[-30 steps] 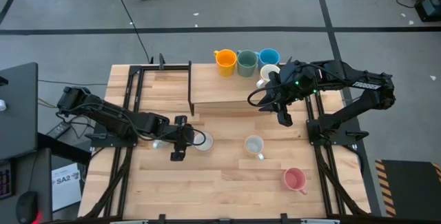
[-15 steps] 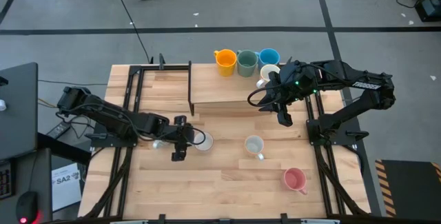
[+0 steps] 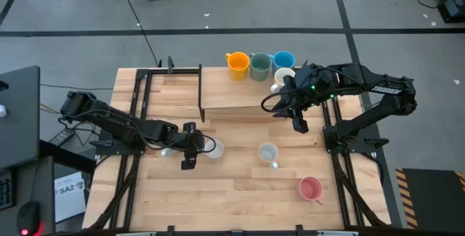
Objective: Place coffee mugs
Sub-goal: Put the white-gray mug on the shelf
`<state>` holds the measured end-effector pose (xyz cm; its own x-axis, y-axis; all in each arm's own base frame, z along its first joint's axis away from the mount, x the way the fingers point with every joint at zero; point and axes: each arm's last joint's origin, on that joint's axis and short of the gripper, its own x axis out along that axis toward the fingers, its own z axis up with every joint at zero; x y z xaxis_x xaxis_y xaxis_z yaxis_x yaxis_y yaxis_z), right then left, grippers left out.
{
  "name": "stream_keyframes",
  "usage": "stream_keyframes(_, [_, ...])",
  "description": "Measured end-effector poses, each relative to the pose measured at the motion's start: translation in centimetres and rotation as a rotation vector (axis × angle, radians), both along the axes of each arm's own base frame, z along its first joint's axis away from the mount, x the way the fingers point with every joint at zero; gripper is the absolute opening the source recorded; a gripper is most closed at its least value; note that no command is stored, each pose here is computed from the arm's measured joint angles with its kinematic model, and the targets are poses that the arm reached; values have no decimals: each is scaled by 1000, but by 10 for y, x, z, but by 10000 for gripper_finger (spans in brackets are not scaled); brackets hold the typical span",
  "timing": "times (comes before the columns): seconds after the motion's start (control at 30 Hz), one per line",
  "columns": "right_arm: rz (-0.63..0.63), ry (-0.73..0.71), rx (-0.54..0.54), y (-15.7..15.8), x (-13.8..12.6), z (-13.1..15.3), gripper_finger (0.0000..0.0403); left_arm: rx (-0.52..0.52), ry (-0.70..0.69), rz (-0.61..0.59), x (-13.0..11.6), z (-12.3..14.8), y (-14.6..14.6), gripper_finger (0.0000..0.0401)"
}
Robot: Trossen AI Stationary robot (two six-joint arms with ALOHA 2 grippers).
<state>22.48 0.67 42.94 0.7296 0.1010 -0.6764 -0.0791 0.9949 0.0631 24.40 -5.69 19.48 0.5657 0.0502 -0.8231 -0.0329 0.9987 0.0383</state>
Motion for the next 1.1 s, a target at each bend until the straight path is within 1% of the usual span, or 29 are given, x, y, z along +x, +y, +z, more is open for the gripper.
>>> stream_keyframes(0.17, [0, 0, 0, 0, 0, 0, 101, -7, -20, 3, 2, 1, 0, 93])
stream_keyframes(0.27, [0, 0, 0, 0, 0, 0, 101, -13, -43, 4, 3, 2, -1, 81])
stream_keyframes(0.43, [0, 0, 0, 0, 0, 0, 101, -17, -59, 4, 5, 3, -1, 80])
stream_keyframes(0.53, [0, 0, 0, 0, 0, 0, 101, -30, -94, 7, 7, 5, -2, 80])
stream_keyframes(0.87, [0, 0, 0, 0, 0, 0, 101, -88, -282, 0, 20, 19, -6, 80])
stream_keyframes(1.1, [0, 0, 0, 0, 0, 0, 101, -142, -429, 30, 29, 30, -4, 80])
